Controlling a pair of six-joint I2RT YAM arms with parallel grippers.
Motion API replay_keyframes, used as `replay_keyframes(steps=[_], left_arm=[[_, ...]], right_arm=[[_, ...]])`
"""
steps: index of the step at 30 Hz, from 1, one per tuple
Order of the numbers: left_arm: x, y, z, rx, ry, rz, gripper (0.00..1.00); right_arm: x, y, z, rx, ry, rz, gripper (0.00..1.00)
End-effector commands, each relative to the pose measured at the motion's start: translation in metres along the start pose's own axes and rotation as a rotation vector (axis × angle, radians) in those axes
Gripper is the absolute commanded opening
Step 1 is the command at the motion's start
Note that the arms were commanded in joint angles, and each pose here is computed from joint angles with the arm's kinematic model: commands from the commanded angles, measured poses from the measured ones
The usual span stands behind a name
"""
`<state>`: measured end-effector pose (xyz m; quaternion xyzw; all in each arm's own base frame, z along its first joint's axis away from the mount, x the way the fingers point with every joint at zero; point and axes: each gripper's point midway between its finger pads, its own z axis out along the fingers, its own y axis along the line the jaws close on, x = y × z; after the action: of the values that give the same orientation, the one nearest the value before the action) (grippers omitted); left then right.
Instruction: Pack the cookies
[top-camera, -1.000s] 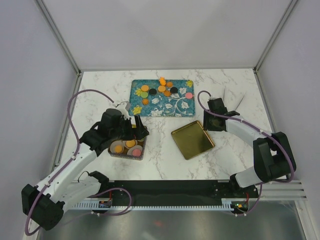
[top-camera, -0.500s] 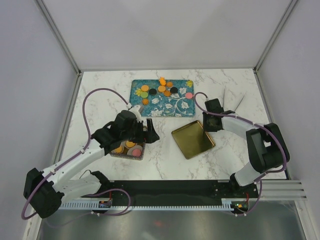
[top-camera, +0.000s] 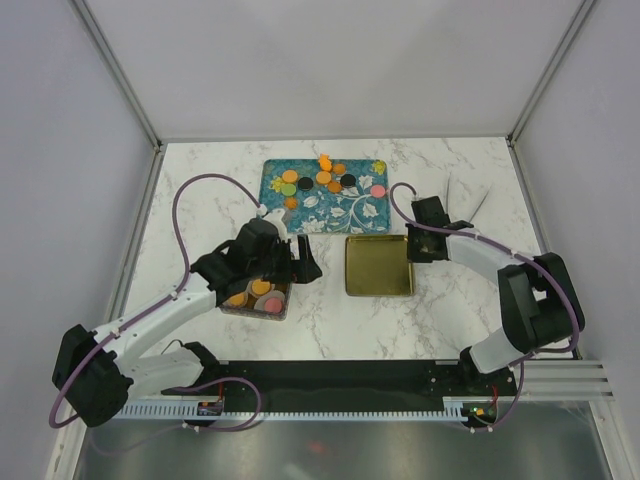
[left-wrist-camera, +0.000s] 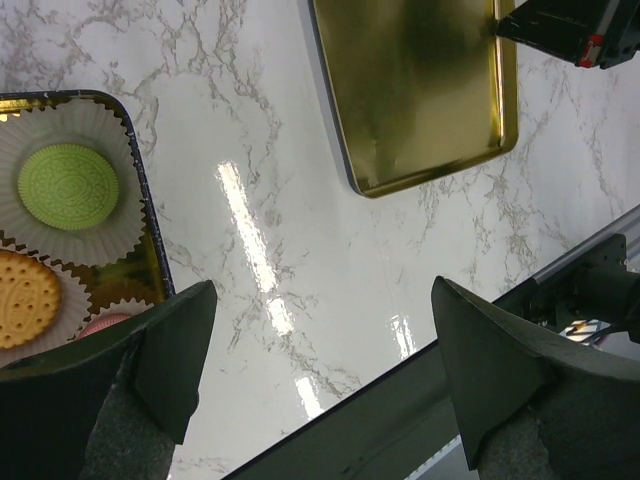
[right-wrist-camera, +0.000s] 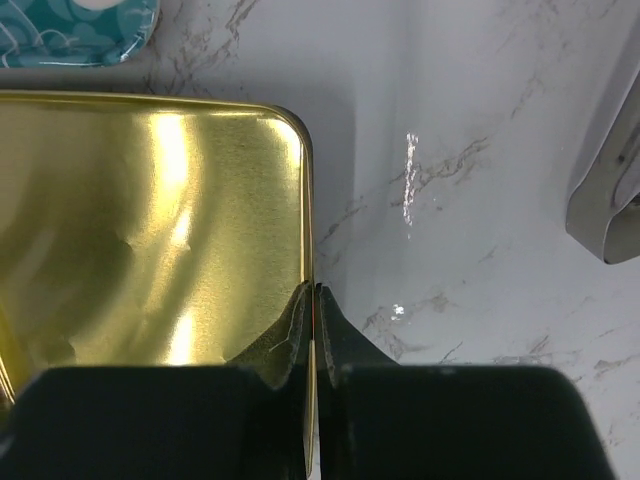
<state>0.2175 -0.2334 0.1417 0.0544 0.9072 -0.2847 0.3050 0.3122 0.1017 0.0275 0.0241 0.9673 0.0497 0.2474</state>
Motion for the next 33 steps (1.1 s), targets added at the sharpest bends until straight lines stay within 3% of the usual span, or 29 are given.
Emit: replay_keyframes(steps=[1, 16, 33], left_arm=[[-0.027, -0.015, -0.004, 0.022, -0.087, -0.006, 0.96], [-0.053, -0.007, -0.016, 0.005, -0.133, 0.007, 0.98], [-0.067, -0.039, -0.01, 0.24, -0.058, -0.019, 0.98]], right_arm=[[-0.016, 0.003, -0.019, -0.011, -0.054, -0.006, 0.03], [-0.04, 0.022, -0.075, -0.126, -0.155, 0.012, 0.0], [-0.062, 0.111, -0.136, -0.476, -0.224, 0.054, 0.0]])
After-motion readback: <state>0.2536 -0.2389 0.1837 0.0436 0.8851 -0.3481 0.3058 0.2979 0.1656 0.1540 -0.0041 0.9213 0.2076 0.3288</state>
